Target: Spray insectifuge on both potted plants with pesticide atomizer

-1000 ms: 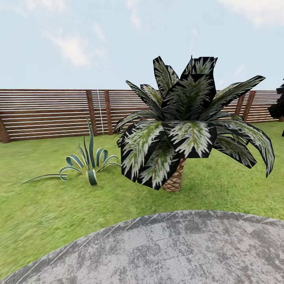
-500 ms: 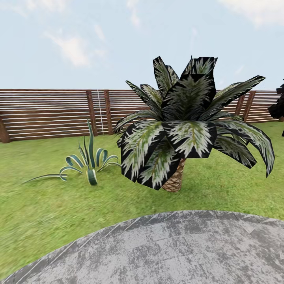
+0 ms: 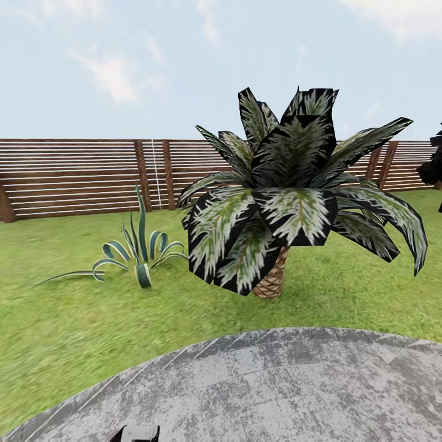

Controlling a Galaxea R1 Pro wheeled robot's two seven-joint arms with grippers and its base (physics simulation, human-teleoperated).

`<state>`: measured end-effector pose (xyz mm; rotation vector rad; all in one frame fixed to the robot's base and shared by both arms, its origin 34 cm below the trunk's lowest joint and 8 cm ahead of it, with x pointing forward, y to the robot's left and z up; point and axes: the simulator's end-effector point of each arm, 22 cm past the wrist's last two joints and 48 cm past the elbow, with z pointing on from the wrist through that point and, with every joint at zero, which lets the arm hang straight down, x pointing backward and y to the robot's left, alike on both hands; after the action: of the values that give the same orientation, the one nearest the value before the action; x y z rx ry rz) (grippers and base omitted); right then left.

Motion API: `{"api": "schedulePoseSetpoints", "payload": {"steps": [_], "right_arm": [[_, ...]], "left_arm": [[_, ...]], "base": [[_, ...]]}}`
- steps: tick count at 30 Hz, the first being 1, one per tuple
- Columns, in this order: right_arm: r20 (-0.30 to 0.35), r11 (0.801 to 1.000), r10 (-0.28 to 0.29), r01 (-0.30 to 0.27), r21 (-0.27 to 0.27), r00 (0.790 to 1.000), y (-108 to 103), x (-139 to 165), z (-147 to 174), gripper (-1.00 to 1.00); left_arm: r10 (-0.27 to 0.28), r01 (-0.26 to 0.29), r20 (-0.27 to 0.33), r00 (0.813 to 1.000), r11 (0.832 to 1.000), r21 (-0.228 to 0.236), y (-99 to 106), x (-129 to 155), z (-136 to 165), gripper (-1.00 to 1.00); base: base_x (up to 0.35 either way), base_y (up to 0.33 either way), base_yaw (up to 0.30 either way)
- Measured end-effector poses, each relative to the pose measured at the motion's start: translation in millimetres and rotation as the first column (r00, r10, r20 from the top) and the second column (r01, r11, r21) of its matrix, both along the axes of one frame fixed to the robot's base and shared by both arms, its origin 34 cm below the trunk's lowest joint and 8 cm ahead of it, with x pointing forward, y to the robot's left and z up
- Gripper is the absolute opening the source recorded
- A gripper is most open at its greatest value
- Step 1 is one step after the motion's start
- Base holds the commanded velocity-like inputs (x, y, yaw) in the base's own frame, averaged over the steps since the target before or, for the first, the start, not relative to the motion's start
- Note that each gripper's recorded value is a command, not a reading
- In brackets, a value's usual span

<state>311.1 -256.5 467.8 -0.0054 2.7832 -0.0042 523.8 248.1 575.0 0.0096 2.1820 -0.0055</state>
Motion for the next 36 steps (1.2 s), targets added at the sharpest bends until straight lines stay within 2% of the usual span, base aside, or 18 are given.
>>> {"api": "schedulePoseSetpoints", "payload": {"steps": [5,22,36], "right_arm": [[-0.002,1.0,-0.003,0.003,0.003,1.0,2.0,-0.9,-0.3,1.0],[-0.003,1.0,-0.007,0.007,0.004,1.0,1.9,-1.2,-0.4,1.0],[-0.01,1.0,-0.008,0.008,0.003,1.0,1.7,-3.8,-1.7,1.0]], "left_arm": [[0.003,-0.003,-0.003,1.0,1.0,0.021,14.8,-0.6,-0.7,1.0],[0.006,-0.006,-0.005,1.0,1.0,0.018,14.7,-1.1,-1.2,1.0],[0.004,-0.004,-0.014,1.0,1.0,0.018,14.0,-3.2,-4.5,1.0]], "base": [[0.0,0.0,0.0],[0.0,0.0,0.014],[0.0,0.0,0.216]]}}
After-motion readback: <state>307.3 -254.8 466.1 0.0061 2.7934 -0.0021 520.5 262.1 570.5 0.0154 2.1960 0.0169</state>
